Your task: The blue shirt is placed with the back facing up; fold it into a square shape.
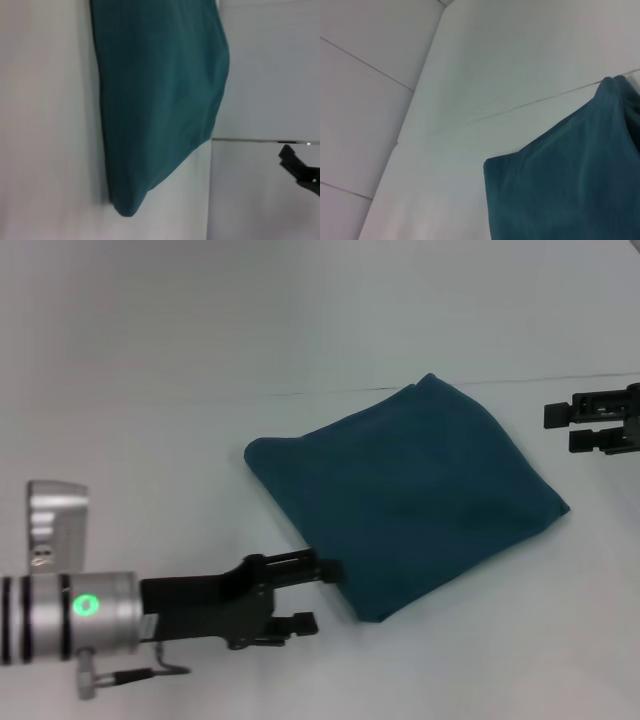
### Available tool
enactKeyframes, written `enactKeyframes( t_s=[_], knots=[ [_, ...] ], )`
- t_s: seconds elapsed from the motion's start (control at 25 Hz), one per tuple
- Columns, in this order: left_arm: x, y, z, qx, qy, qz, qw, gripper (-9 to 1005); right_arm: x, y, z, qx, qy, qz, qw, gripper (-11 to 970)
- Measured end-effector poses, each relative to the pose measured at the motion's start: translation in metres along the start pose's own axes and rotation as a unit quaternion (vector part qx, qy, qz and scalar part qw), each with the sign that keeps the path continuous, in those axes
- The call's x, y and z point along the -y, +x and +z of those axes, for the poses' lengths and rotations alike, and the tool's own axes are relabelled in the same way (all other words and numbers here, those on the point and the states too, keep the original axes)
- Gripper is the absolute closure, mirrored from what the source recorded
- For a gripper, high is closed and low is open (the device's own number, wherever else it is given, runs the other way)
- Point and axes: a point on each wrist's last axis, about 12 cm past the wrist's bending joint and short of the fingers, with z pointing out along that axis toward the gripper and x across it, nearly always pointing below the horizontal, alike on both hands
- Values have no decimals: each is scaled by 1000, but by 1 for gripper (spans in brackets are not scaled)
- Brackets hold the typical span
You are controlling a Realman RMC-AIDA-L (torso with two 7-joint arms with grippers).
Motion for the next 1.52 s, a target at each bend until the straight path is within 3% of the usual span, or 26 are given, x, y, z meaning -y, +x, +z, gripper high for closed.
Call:
enactKeyframes(
  t_s=[0.36,0.88,1.52],
  knots=[
    [-3,-6,44,-3,-49,-8,999,92,-2,-4,0,3,2,-3,1000,102],
    [-8,-10,66,21,-81,-2,997,132,-1,-4,0,7,-1,0,1000,102],
    [-1,-14,86,26,-98,40,994,185,-2,-3,1,8,-4,1,1000,102]
  ],
)
